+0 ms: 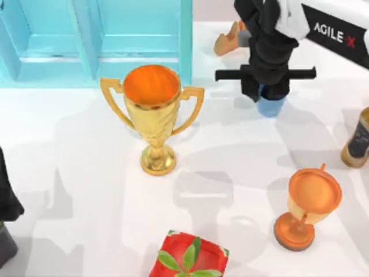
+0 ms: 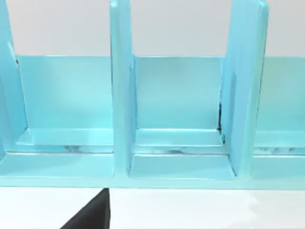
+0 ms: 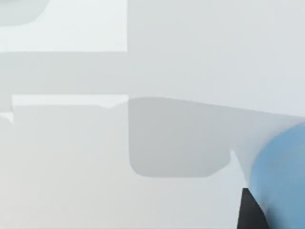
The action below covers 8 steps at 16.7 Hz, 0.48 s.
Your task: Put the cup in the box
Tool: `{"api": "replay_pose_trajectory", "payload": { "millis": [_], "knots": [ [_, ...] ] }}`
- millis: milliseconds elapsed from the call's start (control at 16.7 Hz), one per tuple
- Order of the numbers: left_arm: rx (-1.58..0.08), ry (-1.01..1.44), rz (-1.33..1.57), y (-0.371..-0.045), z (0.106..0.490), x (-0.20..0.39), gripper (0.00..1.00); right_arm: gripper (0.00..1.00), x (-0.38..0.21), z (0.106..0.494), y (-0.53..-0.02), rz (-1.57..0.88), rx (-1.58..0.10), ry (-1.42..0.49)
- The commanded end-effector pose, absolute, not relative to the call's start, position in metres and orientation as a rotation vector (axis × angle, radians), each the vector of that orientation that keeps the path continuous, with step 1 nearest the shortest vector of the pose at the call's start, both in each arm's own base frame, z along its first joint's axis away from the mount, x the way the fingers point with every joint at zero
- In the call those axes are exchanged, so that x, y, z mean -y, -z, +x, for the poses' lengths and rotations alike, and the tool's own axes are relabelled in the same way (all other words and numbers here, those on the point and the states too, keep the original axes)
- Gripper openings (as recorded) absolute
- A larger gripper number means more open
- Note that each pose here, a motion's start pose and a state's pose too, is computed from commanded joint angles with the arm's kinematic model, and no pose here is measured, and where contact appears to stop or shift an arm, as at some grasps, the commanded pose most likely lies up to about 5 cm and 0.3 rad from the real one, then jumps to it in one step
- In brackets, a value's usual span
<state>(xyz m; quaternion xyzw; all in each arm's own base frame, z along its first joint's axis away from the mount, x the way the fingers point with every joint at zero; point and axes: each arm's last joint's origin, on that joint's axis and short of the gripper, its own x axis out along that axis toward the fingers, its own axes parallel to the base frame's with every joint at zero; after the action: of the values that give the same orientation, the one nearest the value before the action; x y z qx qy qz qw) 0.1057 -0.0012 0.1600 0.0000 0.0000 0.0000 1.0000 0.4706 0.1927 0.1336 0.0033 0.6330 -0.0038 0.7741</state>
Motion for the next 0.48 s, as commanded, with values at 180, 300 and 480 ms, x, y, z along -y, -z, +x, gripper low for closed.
{"api": "replay_pose_trajectory", "payload": {
  "millis": [180, 300, 480],
  "knots": [
    [0.000, 0.000, 0.000, -0.1600, 0.1057, 0.0012, 1.00, 0.00, -0.1927, 0.4706, -0.1336, 0.007, -1.371, 0.008],
    [0.000, 0.000, 0.000, -0.1600, 0.1057, 0.0012, 1.00, 0.00, -0.1927, 0.4706, -0.1336, 0.007, -1.371, 0.008],
    [0.000, 0.000, 0.000, -0.1600, 0.1057, 0.0012, 1.00, 0.00, -0.1938, 0.4697, -0.1342, 0.003, -1.370, 0.006]
  ]
}}
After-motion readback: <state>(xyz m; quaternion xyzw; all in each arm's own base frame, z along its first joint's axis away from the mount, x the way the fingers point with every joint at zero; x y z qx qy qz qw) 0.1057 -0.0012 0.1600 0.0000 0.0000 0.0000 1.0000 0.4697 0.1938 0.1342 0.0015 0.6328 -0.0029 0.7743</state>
